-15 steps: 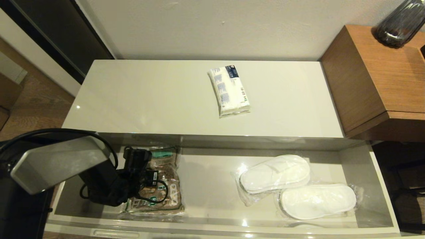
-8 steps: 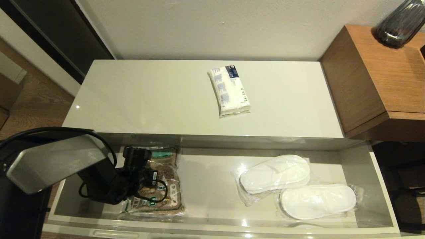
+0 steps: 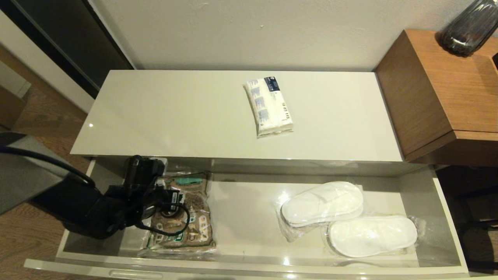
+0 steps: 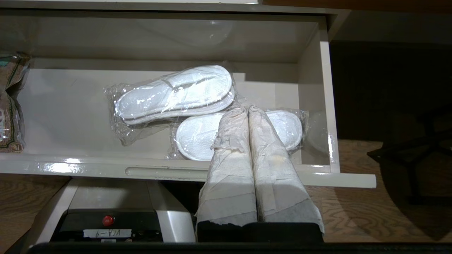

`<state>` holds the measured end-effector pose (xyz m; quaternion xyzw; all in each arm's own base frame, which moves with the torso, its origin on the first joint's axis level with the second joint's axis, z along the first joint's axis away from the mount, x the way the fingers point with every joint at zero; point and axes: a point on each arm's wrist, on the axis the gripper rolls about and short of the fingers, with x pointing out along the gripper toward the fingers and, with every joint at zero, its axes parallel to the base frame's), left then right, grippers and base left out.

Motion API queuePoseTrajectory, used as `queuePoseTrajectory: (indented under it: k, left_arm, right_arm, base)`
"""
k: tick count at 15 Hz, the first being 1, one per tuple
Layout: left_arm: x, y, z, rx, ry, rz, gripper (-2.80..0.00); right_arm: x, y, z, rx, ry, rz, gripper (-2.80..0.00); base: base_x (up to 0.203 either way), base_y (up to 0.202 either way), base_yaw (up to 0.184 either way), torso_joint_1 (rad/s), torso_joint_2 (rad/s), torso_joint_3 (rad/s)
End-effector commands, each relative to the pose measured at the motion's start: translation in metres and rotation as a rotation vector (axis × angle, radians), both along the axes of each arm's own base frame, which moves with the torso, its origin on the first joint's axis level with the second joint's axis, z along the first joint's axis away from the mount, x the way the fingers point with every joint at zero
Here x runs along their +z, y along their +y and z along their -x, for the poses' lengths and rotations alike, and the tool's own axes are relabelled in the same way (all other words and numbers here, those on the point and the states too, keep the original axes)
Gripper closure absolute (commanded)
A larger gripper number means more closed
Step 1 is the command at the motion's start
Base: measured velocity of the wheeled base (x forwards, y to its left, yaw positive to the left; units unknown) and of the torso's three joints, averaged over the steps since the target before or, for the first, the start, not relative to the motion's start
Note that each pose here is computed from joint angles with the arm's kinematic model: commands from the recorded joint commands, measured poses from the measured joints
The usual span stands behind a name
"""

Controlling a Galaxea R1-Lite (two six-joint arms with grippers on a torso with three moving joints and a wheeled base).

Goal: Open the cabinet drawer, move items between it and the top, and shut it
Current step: Put the adhesive tape in the drawer, then pick up the tissue on the table

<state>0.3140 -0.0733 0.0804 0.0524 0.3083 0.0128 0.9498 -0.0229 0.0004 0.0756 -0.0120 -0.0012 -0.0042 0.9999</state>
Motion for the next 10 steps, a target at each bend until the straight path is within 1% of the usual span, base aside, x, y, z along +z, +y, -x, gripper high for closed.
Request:
queuePoseTrajectory:
  k: [1,3,4,6,7,9,10]
  left_arm:
    - [0.039,-0.004,0.035,-0.042,-0.078,0.025,-2.8]
    - [0.059,-0.009,0.069,-0.096,-0.079,0.038,-2.8]
    - [0.07,-0.012,0.087,-0.122,-0.078,0.054,-2.8]
    - [0.09,-0.013,0.116,-0.164,-0.074,0.074,-2.8]
    - [0.103,-0.011,0.13,-0.188,-0.07,0.082,-2.8]
    - [0.138,-0.012,0.144,-0.254,-0.082,0.127,-2.8]
    - [0.156,-0.012,0.148,-0.293,-0.079,0.156,-1.26]
  right_arm:
    - [0.0,0.0,0.0,0.001,0.001,0.0,0.0]
    - [0.0,0.0,0.0,0.001,0.001,0.0,0.0]
    - [0.0,0.0,0.0,0.001,0.001,0.0,0.0]
    - [0.0,0.0,0.0,0.001,0.001,0.0,0.0]
    - [0.0,0.0,0.0,0.001,0.001,0.0,0.0]
    - [0.0,0.0,0.0,0.001,0.001,0.0,0.0]
    - [0.0,0.0,0.0,0.001,0.001,0.0,0.0]
  base:
    - [0.0,0.0,0.0,0.0,0.0,0.0]
    - [0.0,0.0,0.0,0.0,0.0,0.0]
    - [0.0,0.0,0.0,0.0,0.0,0.0]
    - [0.0,0.0,0.0,0.0,0.0,0.0]
    - [0.0,0.0,0.0,0.0,0.0,0.0]
    - [0.0,0.0,0.0,0.0,0.0,0.0]
    - [0.0,0.0,0.0,0.0,0.0,0.0]
